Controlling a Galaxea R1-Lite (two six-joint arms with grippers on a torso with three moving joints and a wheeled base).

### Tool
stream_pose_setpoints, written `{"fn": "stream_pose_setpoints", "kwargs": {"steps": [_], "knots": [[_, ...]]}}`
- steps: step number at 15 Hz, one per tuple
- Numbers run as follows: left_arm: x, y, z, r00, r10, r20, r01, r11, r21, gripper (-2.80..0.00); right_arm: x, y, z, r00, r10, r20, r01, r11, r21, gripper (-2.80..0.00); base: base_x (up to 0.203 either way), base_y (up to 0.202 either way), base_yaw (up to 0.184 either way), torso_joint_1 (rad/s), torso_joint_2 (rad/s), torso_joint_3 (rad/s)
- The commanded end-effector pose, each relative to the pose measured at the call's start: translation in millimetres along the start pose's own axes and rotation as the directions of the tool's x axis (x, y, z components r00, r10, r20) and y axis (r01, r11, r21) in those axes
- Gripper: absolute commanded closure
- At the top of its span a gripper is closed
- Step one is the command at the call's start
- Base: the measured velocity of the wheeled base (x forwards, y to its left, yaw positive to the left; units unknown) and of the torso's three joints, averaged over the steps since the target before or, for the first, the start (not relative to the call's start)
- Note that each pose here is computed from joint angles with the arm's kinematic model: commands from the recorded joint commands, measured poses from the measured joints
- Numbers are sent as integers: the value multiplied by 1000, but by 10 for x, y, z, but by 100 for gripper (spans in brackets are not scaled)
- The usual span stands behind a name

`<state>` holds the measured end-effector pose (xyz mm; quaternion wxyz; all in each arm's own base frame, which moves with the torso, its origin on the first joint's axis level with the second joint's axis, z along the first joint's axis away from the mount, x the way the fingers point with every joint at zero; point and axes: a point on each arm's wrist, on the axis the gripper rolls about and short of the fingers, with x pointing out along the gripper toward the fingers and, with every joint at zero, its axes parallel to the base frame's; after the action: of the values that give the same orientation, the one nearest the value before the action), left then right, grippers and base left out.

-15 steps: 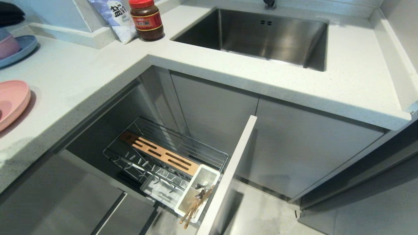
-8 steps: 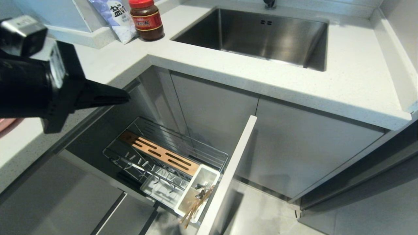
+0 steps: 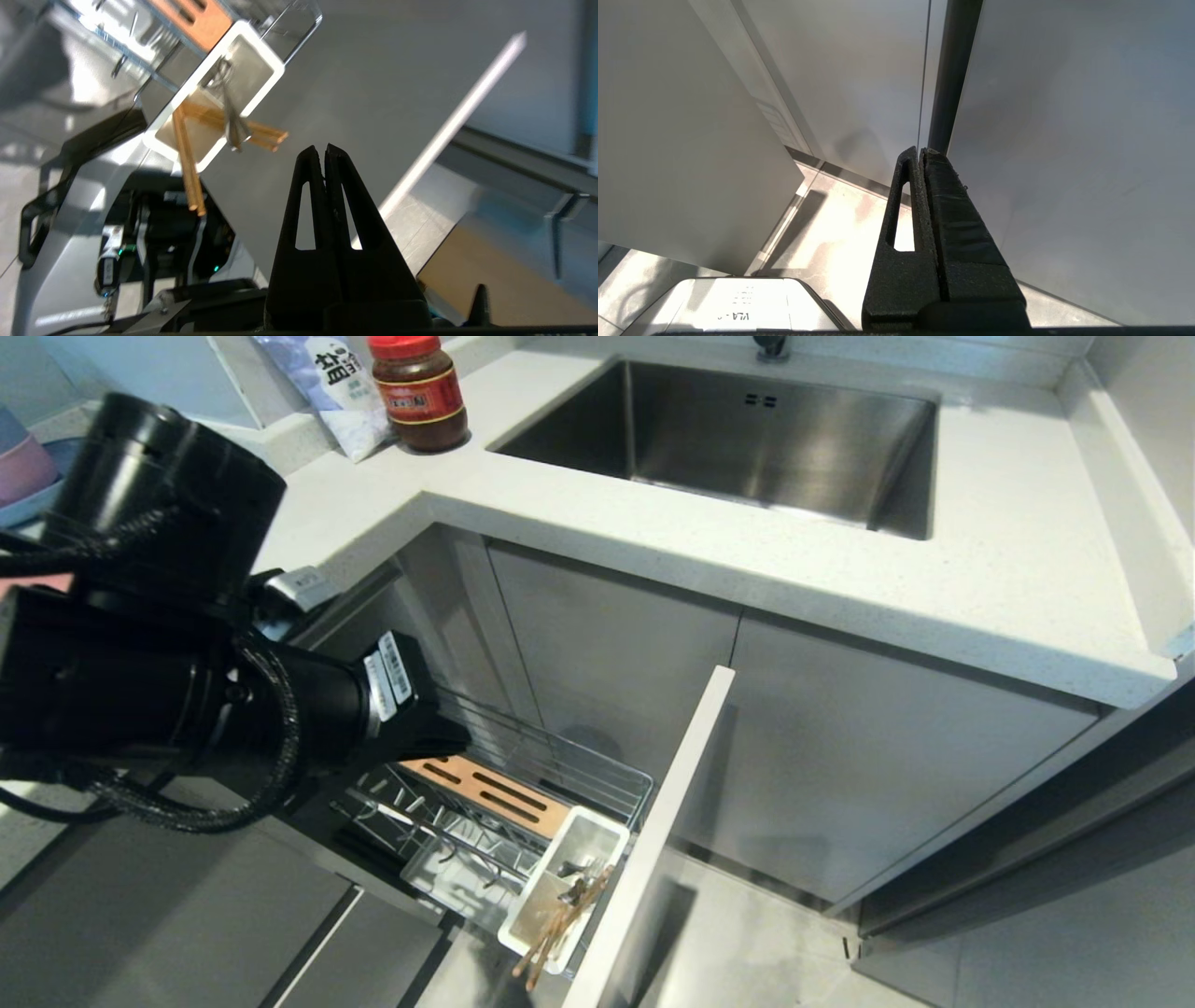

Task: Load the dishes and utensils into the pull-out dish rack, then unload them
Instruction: Take the spoon out of the cupboard

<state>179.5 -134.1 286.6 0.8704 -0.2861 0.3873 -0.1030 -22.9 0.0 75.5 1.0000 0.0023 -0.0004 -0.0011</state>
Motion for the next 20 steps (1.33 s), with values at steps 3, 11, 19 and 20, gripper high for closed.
{"fn": "stream_pose_setpoints", "kwargs": {"steps": [3, 11, 19, 20], "knots": [[404, 117, -268, 989, 98, -112, -99, 995, -6, 0, -2, 0, -5, 1000, 0, 2, 0, 1000, 0, 0, 0, 0, 0, 0, 0, 0], [873, 183, -661, 974, 205, -98, -206, 979, 1, 0, -2, 0, -5, 1000, 1, 2, -1, 1000, 0, 0, 0, 0, 0, 0, 0, 0], [1228, 281, -785, 955, 267, -126, -268, 963, 12, -280, -2, 0, -5, 1000, 0, 2, 0, 1000, 0, 0, 0, 0, 0, 0, 0, 0], [1282, 293, -809, 952, 277, -134, -277, 961, 17, -280, -2, 0, -5, 1000, -1, 2, 1, 1000, 0, 0, 0, 0, 0, 0, 0, 0]]}}
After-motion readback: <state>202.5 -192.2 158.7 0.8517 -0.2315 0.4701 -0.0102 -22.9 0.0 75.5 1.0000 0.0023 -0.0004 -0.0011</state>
